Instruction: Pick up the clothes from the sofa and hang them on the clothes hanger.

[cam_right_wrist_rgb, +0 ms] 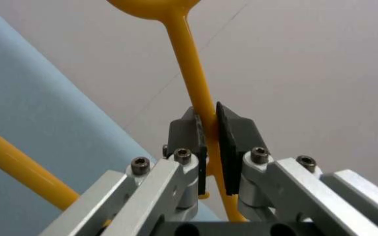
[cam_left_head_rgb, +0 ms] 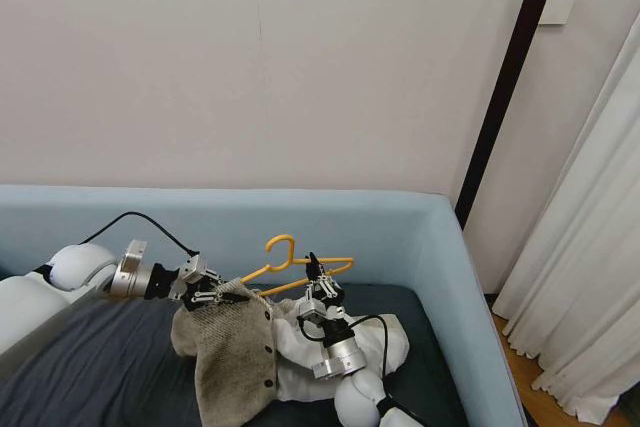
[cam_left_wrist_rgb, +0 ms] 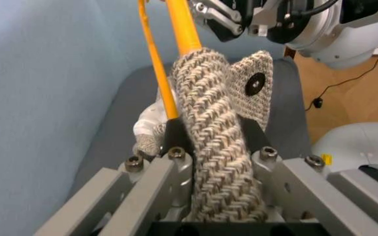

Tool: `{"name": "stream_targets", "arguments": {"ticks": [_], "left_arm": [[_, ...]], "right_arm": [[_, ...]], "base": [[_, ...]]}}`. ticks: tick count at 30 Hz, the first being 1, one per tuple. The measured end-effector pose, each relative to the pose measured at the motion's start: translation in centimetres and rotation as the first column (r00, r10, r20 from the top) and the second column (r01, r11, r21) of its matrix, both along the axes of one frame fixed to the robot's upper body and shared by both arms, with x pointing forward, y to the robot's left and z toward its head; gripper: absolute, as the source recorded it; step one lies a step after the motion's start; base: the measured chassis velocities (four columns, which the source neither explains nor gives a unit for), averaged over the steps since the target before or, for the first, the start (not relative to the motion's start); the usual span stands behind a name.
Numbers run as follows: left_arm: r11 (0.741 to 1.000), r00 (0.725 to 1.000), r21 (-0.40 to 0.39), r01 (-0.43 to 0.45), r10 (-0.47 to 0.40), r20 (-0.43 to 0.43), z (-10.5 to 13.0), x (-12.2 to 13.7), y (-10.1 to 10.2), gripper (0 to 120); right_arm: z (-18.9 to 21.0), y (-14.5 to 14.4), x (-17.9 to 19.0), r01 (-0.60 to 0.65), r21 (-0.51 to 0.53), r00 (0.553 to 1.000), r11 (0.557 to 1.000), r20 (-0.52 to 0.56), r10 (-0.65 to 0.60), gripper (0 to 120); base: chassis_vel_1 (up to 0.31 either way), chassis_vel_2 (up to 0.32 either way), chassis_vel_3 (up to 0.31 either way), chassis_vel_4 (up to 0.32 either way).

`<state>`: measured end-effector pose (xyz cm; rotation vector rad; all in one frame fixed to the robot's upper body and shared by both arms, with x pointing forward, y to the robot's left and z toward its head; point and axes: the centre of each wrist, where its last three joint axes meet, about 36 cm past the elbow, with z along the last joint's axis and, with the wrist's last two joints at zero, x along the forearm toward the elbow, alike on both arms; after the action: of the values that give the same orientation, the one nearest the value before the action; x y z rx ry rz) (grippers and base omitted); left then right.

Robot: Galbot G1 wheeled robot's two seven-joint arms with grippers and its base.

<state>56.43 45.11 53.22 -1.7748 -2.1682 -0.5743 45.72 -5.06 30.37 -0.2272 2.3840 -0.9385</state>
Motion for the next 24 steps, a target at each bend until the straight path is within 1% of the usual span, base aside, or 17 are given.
{"name": "stream_targets", "arguments": {"ticks": [6, 8, 9, 10, 11, 12, 13, 14, 15, 16, 17, 18, 19, 20, 21, 22, 24], "left_arm": [[1.000, 1.000, 0.005, -0.006, 0.006, 0.007, 0.1, 0.2, 0.3, 10], [1.000, 1.000, 0.014, -0.016, 0.016, 0.014, 0.1, 0.3, 0.8, 9], [1.000, 1.000, 0.014, -0.016, 0.016, 0.014, 0.1, 0.3, 0.8, 9], [0.999, 0.999, 0.023, -0.028, 0.027, 0.020, 0.0, 0.4, 1.3, 8], [0.999, 0.999, 0.026, -0.034, 0.033, 0.024, -0.1, 0.5, 1.6, 8], [0.999, 0.999, 0.027, -0.041, 0.040, 0.027, -0.2, 0.5, 1.9, 8], [0.998, 0.998, 0.025, -0.050, 0.049, 0.032, -0.2, 0.6, 2.2, 8], [0.998, 0.998, 0.025, -0.050, 0.049, 0.032, -0.2, 0.6, 2.2, 8], [0.998, 0.998, 0.021, -0.056, 0.056, 0.037, -0.2, 0.7, 2.4, 8], [0.998, 0.997, 0.016, -0.064, 0.063, 0.047, -0.2, 0.8, 2.6, 8], [0.997, 0.996, 0.015, -0.075, 0.074, 0.053, -0.3, 0.8, 2.9, 8], [0.996, 0.995, 0.018, -0.082, 0.081, 0.057, -0.3, 0.8, 3.0, 8], [0.996, 0.994, 0.025, -0.091, 0.089, 0.063, -0.3, 0.8, 3.1, 8], [0.996, 0.994, 0.025, -0.091, 0.089, 0.063, -0.3, 0.8, 3.1, 8], [0.995, 0.993, 0.027, -0.097, 0.095, 0.069, -0.3, 0.7, 3.2, 7], [0.994, 0.992, 0.029, -0.105, 0.103, 0.076, -0.3, 0.6, 3.3, 7], [0.992, 0.990, 0.033, -0.118, 0.115, 0.084, -0.3, 0.5, 3.5, 7]], "right_arm": [[-0.1, 0.0, -0.4, -0.013, 0.015, 1.000, 1.000, -0.005, 0.013, 5], [-0.1, -0.3, -0.6, -0.048, 0.046, 0.999, 0.998, -0.012, 0.049, 12], [-0.1, -0.3, -0.6, -0.048, 0.046, 0.999, 0.998, -0.012, 0.049, 12], [0.0, -0.7, -0.8, -0.093, 0.076, 0.995, 0.993, -0.016, 0.095, 19], [0.1, -1.1, -0.9, -0.121, 0.096, 0.992, 0.988, -0.019, 0.124, 20], [0.2, -1.4, -1.1, -0.153, 0.118, 0.987, 0.981, -0.023, 0.157, 26], [0.5, -2.0, -1.3, -0.200, 0.162, 0.978, 0.966, -0.030, 0.207, 30], [0.5, -2.0, -1.3, -0.200, 0.162, 0.978, 0.966, -0.030, 0.207, 30], [0.7, -2.3, -1.5, -0.230, 0.202, 0.970, 0.952, -0.036, 0.242, 34], [1.0, -2.7, -1.8, -0.254, 0.277, 0.958, 0.927, -0.058, 0.280, 40], [1.2, -3.3, -2.1, -0.251, 0.354, 0.947, 0.901, -0.102, 0.304, 43], [1.3, -3.8, -2.3, -0.233, 0.393, 0.942, 0.889, -0.137, 0.308, 47], [1.4, -4.3, -2.5, -0.176, 0.455, 0.931, 0.873, -0.211, 0.297, 52], [1.4, -4.3, -2.5, -0.176, 0.455, 0.931, 0.873, -0.211, 0.297, 52], [1.4, -4.8, -2.5, -0.093, 0.503, 0.919, 0.860, -0.288, 0.268, 56], [1.6, -5.5, -2.1, 0.009, 0.548, 0.902, 0.837, -0.366, 0.230, 62], [2.0, -6.6, -1.2, 0.125, 0.596, 0.877, 0.793, -0.441, 0.193, 70]], "base": [[0.000, 0.000, 0.000, 0.000], [0.000, 0.000, 0.000, 0.000], [0.000, 0.000, 0.000, 0.000], [0.000, 0.000, 0.000, 0.000], [0.000, 0.000, 0.000, 0.000], [0.000, 0.000, 0.000, 0.000], [0.000, 0.000, 0.000, 0.000], [0.000, 0.000, 0.000, 0.000], [0.000, 0.000, 0.000, 0.000], [0.000, 0.000, 0.000, 0.000], [0.000, 0.000, 0.000, 0.000], [0.000, 0.000, 0.000, 0.000], [0.000, 0.000, 0.000, 0.000], [0.000, 0.000, 0.000, 0.000], [0.000, 0.000, 0.000, 0.000], [0.000, 0.000, 0.000, 0.000], [0.000, 0.000, 0.000, 0.000]]}}
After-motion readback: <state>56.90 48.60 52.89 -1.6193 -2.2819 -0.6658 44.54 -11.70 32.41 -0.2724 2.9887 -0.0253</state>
